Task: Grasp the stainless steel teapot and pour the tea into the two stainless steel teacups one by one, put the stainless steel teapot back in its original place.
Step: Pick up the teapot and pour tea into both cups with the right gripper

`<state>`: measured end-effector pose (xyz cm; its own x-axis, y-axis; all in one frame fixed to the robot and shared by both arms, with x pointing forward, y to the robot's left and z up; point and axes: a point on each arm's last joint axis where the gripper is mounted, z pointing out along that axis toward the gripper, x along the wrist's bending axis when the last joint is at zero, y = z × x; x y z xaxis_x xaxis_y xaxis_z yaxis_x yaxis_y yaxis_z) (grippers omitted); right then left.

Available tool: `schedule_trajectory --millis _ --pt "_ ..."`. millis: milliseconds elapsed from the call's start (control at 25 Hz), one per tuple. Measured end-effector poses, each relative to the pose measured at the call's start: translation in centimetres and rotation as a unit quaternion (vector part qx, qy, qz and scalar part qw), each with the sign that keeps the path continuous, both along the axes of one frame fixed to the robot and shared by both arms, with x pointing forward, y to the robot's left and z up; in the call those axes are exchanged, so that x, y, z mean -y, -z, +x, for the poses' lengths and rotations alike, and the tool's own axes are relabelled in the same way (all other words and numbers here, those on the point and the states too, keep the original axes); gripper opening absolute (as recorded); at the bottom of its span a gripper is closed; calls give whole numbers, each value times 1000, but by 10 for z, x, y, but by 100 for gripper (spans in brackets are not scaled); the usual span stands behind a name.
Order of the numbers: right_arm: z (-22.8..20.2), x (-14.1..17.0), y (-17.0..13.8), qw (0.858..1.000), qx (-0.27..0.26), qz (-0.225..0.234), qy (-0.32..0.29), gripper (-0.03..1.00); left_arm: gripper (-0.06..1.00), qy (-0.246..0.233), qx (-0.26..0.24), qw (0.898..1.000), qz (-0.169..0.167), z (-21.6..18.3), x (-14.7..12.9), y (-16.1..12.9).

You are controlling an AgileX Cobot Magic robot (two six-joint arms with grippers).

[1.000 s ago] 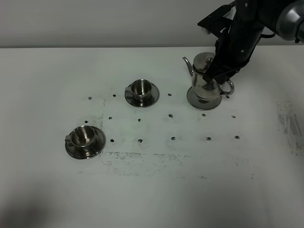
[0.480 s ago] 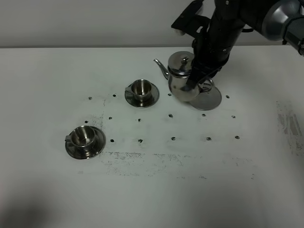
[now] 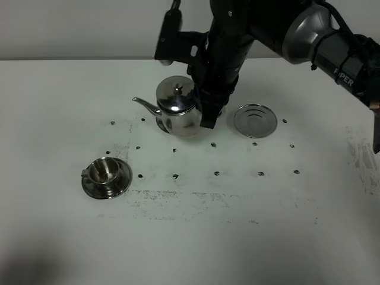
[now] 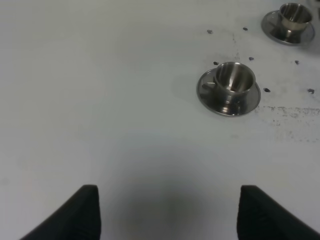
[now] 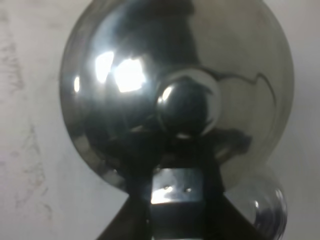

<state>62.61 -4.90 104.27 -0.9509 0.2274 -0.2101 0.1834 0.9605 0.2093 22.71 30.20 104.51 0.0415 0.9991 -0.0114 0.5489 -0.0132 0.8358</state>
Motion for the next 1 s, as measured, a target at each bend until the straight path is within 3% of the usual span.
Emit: schedule_trajectory --millis 280,1000 --pt "-17 -24 0 996 25 -40 -72 20 56 0 0 1000 0 0 0 0" --pt "-44 -69 24 980 52 -116 -155 20 56 0 0 1000 0 0 0 0"
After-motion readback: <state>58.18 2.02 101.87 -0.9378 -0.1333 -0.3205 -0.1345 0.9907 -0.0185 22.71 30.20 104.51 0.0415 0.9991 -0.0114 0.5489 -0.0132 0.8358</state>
